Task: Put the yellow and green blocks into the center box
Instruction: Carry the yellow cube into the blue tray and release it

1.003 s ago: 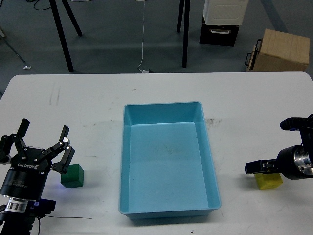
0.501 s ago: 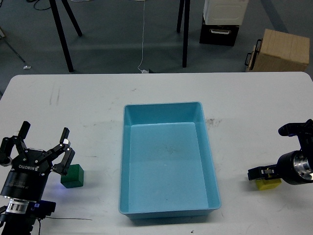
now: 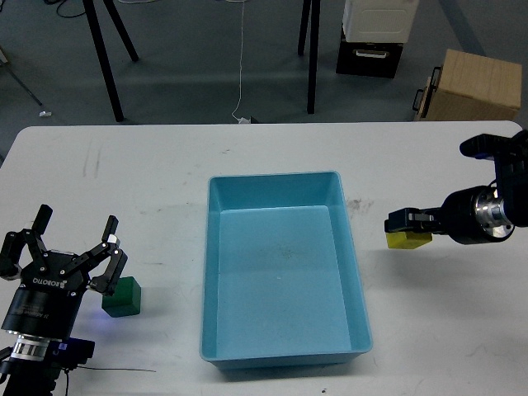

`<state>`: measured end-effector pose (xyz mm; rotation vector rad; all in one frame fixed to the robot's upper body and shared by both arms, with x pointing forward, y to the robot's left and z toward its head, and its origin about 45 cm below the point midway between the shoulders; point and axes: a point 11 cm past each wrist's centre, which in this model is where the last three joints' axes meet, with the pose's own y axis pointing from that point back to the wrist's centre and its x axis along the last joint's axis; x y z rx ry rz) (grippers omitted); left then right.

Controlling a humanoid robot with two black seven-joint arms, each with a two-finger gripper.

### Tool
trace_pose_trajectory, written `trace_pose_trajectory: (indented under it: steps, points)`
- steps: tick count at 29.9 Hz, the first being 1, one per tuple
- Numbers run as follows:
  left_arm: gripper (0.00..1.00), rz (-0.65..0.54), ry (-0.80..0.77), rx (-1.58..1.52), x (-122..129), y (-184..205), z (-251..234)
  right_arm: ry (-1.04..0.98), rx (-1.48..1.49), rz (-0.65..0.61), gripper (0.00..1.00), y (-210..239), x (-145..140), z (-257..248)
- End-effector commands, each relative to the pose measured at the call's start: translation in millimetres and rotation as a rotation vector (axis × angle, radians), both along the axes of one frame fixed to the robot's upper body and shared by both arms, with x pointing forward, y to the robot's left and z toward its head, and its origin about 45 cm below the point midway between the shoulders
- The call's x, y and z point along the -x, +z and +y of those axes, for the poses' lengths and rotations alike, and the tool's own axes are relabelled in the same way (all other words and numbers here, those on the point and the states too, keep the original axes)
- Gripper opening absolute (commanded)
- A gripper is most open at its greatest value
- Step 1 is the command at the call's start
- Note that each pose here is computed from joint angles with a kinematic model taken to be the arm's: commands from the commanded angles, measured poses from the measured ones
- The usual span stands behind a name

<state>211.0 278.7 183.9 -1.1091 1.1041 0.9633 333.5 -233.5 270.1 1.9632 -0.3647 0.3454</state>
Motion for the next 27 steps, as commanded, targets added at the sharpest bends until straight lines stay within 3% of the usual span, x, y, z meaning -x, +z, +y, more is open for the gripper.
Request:
trace_pose_trajectory:
  steps: [1, 6, 10, 11, 13, 14, 16, 20, 21, 25, 27]
  points:
    - [1.0, 0.0, 0.001, -0.001, 0, 0, 0, 0.062, -0.088, 0.045, 0.02, 22, -6, 64]
    - [1.0, 0.014, 0.001, -0.01, 1, -5, 1, 0.181, 0.019, 0.111, 0.02, -16, 1, 128]
    - [1.0, 0.015, 0.003, -0.012, 1, -6, 1, 0.223, 0.086, 0.141, 0.08, -58, 19, 147]
    - [1.0, 0.014, 0.002, -0.013, 1, -5, 1, 0.227, 0.09, 0.152, 0.15, -67, 22, 151]
    - [1.0, 0.015, 0.003, -0.012, 1, -6, 1, 0.228, 0.093, 0.159, 0.4, -75, 23, 154]
    - [1.0, 0.015, 0.003, -0.012, 1, -6, 1, 0.226, 0.092, 0.157, 0.46, -75, 23, 154]
    - [1.0, 0.021, 0.004, -0.012, 1, -7, 2, 0.219, 0.087, 0.156, 0.69, -77, 22, 154]
    - [1.0, 0.024, 0.005, -0.013, 1, -9, 2, 0.209, 0.08, 0.156, 0.93, -76, 21, 153]
    - [1.0, 0.026, 0.006, -0.013, 1, -9, 2, 0.206, 0.079, 0.155, 0.97, -76, 21, 152]
    - [1.0, 0.023, 0.004, -0.013, 0, -8, 2, 0.189, 0.06, 0.143, 0.97, -70, 16, 154]
    - [1.0, 0.021, 0.003, -0.013, 0, -8, 2, 0.137, 0.006, 0.097, 0.97, -54, -2, 156]
